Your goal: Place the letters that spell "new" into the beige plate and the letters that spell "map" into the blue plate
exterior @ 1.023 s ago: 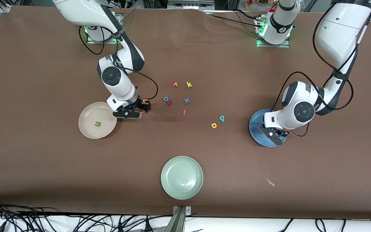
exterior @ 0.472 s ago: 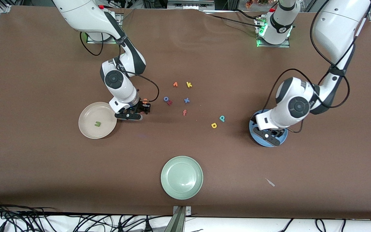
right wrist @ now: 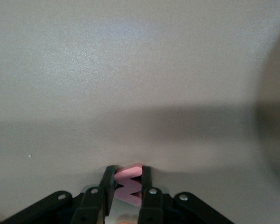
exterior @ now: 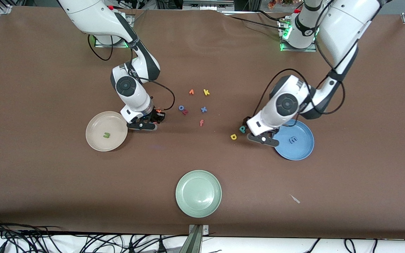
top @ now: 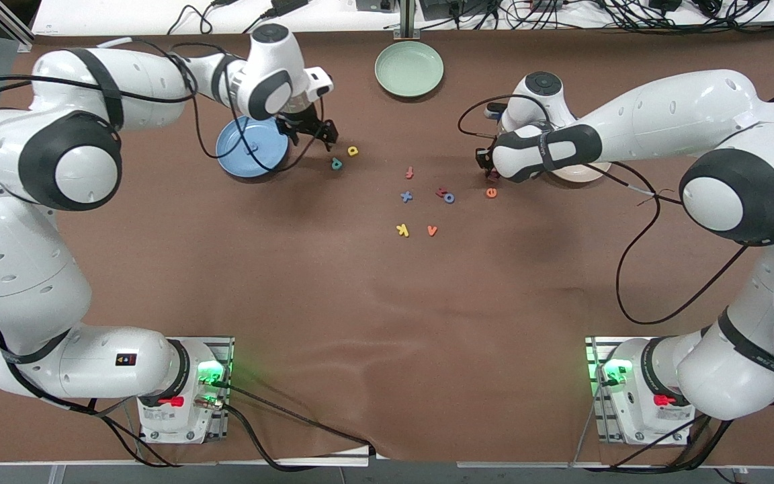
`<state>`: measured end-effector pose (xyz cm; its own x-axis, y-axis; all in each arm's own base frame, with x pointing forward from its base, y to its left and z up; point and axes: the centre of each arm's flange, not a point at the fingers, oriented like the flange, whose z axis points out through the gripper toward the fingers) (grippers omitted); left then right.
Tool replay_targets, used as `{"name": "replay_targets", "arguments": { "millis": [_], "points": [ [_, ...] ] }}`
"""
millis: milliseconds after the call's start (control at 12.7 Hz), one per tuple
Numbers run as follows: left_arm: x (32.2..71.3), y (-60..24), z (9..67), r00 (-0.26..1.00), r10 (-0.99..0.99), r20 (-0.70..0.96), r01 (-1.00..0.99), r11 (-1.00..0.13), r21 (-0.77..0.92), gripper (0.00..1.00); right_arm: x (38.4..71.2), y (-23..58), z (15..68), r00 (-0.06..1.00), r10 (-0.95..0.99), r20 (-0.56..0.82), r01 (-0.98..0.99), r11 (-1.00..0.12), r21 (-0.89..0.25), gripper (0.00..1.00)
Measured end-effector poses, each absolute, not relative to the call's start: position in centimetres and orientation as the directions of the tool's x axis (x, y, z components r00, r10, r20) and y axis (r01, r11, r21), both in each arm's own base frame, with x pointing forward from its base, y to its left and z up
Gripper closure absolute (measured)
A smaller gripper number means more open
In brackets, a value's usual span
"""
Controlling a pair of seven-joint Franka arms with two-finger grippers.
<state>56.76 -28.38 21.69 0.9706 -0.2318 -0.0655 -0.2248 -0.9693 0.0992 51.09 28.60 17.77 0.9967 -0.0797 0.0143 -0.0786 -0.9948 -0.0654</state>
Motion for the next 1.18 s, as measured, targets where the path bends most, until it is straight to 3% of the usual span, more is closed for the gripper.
{"name": "replay_targets", "arguments": {
  "millis": [157, 315, 394, 472, 630, 866, 945, 1023, 1181],
  "points": [
    [55.9, -30.3, 19.7, 0.968, -0.246, -0.056, -0.238, -0.963, 0.125, 0.05, 51.2, 28.6, 18.1, 0.998, -0.057, 0.019, -0.056, -0.996, -0.067, 0.73],
    [55.2, -31.2, 18.3, 0.964, -0.260, -0.064, -0.250, -0.960, 0.129, 0.20, 51.9, 27.9, 19.5, 1.000, -0.020, 0.017, -0.019, -0.998, -0.056, 0.73],
    [55.2, -31.1, 17.9, 0.961, -0.268, -0.065, -0.259, -0.958, 0.122, 0.20, 52.7, 26.6, 20.8, 1.000, 0.009, 0.013, 0.009, -0.999, -0.046, 0.73],
    [55.2, -31.0, 17.8, 0.960, -0.275, -0.063, -0.267, -0.957, 0.113, 0.30, 53.7, 24.5, 22.4, 0.999, 0.043, 0.007, 0.043, -0.998, -0.039, 0.73],
    [55.3, -30.8, 17.7, 0.959, -0.275, -0.062, -0.267, -0.957, 0.110, 0.32, 55.7, 18.9, 25.1, 0.993, 0.118, -0.008, 0.117, -0.993, -0.031, 0.73],
    [55.1, -31.1, 17.4, 0.958, -0.279, -0.068, -0.271, -0.956, 0.111, 0.65, 57.1, 11.6, 26.1, 0.984, 0.173, -0.032, 0.172, -0.985, -0.016, 0.73],
    [55.1, -31.2, 17.4, 0.958, -0.280, -0.066, -0.272, -0.956, 0.109, 0.73, 57.1, 10.9, 25.9, 0.985, 0.169, -0.039, 0.169, -0.986, -0.014, 0.68],
    [55.0, -31.4, 17.4, 0.958, -0.278, -0.067, -0.270, -0.957, 0.109, 0.74, 57.0, 11.1, 25.6, 0.985, 0.169, -0.044, 0.169, -0.986, -0.015, 0.68],
    [54.8, -31.6, 17.4, 0.957, -0.283, -0.064, -0.276, -0.956, 0.100, 0.74, 56.7, 11.8, 25.4, 0.988, 0.144, -0.050, 0.144, -0.990, -0.016, 0.52]
  ]
}}
